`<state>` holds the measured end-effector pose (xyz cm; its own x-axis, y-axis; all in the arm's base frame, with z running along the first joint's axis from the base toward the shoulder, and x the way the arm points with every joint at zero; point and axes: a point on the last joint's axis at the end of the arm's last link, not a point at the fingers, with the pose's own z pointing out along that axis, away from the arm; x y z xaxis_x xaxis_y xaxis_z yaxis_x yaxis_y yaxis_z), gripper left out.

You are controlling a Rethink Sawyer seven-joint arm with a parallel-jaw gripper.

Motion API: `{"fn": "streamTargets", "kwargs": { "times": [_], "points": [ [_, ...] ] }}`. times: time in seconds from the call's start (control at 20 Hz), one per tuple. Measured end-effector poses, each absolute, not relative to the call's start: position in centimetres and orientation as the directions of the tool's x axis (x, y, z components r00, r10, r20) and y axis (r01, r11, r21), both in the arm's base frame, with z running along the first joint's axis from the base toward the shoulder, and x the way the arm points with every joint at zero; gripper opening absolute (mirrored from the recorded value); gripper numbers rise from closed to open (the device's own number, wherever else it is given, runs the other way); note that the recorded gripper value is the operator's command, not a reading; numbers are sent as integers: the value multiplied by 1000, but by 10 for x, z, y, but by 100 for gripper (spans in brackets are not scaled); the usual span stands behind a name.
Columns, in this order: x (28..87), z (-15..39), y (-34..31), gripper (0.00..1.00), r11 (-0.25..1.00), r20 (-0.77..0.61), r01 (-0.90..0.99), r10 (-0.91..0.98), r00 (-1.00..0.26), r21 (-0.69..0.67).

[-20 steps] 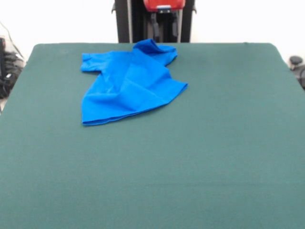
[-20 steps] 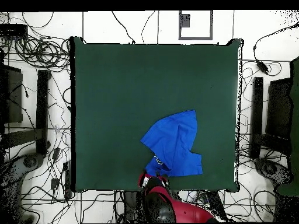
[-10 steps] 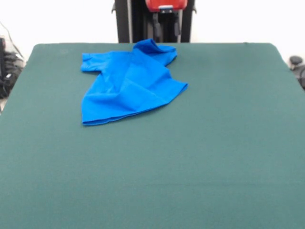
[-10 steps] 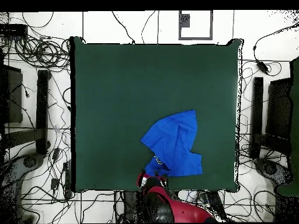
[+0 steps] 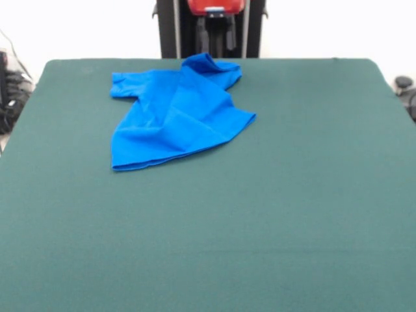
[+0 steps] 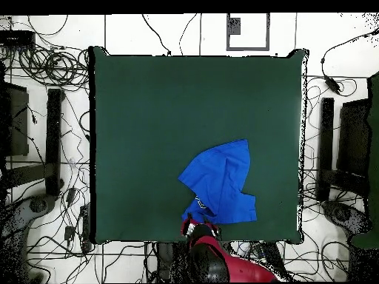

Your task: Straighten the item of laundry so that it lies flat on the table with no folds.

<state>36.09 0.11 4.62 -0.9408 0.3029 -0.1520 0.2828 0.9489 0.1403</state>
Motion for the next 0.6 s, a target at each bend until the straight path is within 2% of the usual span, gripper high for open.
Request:
{"fn": "streamTargets", "kwargs": {
  "times": [0.25, 0.6],
  "points": [
    [360, 45, -22, 100, 929, -151, 342, 361, -920, 140],
    [362, 38, -22, 100, 927, -140, 346, 365, -921, 145]
  ]
}}
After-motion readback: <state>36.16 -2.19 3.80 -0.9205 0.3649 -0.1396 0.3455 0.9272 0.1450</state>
